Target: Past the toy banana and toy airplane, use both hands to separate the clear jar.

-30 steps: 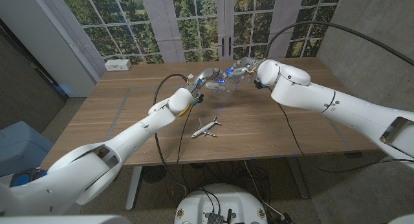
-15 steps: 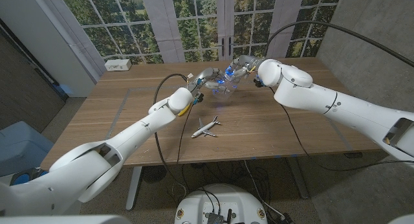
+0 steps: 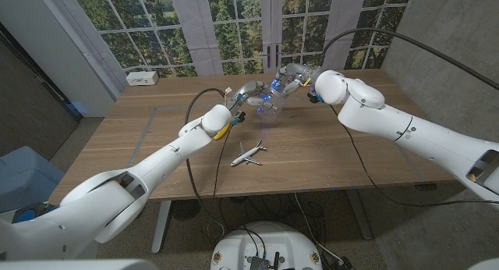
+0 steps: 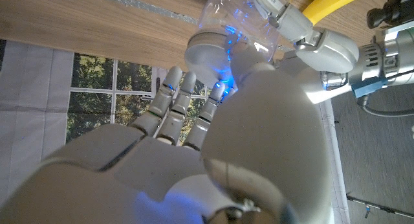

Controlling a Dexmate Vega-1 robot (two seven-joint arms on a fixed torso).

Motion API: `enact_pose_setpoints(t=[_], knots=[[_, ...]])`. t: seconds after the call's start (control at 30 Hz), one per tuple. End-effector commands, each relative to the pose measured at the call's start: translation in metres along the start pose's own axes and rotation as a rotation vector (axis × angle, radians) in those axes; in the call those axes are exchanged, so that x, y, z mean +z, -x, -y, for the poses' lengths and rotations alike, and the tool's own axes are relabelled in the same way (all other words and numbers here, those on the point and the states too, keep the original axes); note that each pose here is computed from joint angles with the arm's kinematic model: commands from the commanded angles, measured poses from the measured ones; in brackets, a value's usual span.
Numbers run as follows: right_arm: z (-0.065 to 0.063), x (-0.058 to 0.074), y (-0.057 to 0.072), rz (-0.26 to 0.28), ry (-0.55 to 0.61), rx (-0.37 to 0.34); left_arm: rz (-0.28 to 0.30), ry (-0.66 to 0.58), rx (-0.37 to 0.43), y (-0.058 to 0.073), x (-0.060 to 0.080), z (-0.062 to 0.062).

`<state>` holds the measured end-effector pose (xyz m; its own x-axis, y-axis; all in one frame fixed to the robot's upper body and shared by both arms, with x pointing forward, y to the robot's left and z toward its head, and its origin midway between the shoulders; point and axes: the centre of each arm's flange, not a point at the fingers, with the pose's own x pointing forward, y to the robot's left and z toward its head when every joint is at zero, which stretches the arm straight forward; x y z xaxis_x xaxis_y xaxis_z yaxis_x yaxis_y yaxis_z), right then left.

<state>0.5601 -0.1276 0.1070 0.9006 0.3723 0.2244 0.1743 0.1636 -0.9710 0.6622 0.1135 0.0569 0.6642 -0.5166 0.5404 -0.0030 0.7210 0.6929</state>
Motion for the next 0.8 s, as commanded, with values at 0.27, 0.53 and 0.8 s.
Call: enact_pose_setpoints(t=[0.27, 0.53, 0.8], knots=[[-0.016, -0.014, 0.017, -0.136, 0.175, -0.084, 0.015, 0.007, 0.006, -0.001, 0.002, -0.003], [-0.029, -0.024, 0.020, -0.241, 0.347, -0.202, 0.017, 0.005, 0.006, -0.001, 0.002, -0.002], [-0.009, -0.040, 0.028, -0.212, 0.030, -0.338, 0.017, 0.002, 0.004, -0.001, 0.003, 0.000]])
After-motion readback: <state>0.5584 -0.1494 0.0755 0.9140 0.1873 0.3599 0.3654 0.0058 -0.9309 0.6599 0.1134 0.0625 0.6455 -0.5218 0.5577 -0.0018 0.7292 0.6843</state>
